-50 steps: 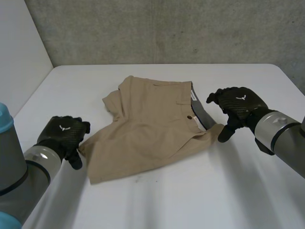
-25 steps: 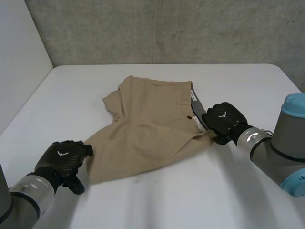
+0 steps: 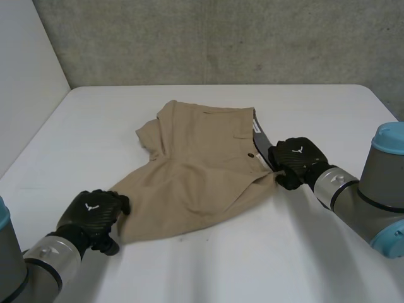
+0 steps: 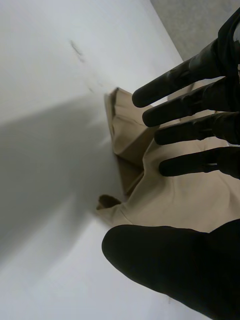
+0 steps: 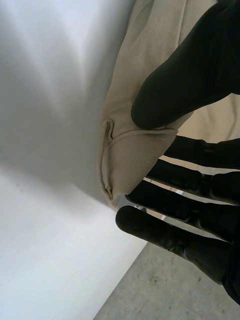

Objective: Fold the shorts.

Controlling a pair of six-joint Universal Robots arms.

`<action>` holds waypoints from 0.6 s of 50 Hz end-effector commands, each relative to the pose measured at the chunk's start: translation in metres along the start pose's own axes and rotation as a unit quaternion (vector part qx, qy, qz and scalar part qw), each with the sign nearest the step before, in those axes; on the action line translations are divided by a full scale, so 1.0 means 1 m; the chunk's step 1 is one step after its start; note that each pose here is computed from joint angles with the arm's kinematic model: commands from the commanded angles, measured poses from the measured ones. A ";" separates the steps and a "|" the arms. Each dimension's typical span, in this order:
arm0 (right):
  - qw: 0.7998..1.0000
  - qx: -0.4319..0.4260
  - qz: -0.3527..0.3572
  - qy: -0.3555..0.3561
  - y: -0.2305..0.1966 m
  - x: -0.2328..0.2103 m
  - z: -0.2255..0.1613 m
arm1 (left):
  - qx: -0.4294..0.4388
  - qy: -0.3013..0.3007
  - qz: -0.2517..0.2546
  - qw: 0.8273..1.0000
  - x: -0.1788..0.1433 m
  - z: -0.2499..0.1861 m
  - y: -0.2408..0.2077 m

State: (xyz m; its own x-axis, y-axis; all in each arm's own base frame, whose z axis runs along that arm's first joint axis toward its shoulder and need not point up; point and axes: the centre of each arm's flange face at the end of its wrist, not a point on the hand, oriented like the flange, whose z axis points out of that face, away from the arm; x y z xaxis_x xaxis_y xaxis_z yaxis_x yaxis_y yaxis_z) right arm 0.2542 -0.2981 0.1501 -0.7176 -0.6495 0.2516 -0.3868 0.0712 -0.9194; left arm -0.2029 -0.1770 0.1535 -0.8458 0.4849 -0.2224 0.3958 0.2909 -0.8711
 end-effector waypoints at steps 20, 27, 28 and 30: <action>0.999 -0.026 0.003 0.023 0.003 0.003 -0.006 | 0.024 -0.017 0.026 0.999 0.017 0.024 0.010; 0.999 -0.025 0.003 0.024 0.003 0.003 -0.006 | 0.012 -0.018 0.027 0.999 0.018 0.031 0.014; 0.999 -0.025 0.003 0.024 0.003 0.003 -0.006 | 0.011 -0.017 0.028 0.999 0.018 0.032 0.015; 0.999 -0.025 0.003 0.024 0.003 0.003 -0.006 | 0.010 -0.014 0.029 0.999 0.020 0.033 0.015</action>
State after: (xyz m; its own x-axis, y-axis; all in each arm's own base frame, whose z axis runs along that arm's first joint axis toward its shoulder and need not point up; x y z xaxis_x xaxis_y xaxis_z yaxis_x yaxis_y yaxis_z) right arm 0.2473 -0.2959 0.1500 -0.7473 -0.6115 0.2600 -0.4094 0.1157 -0.9050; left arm -0.2231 -0.1886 0.1257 -0.8369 0.4673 -0.2848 0.4291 0.2374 -0.8715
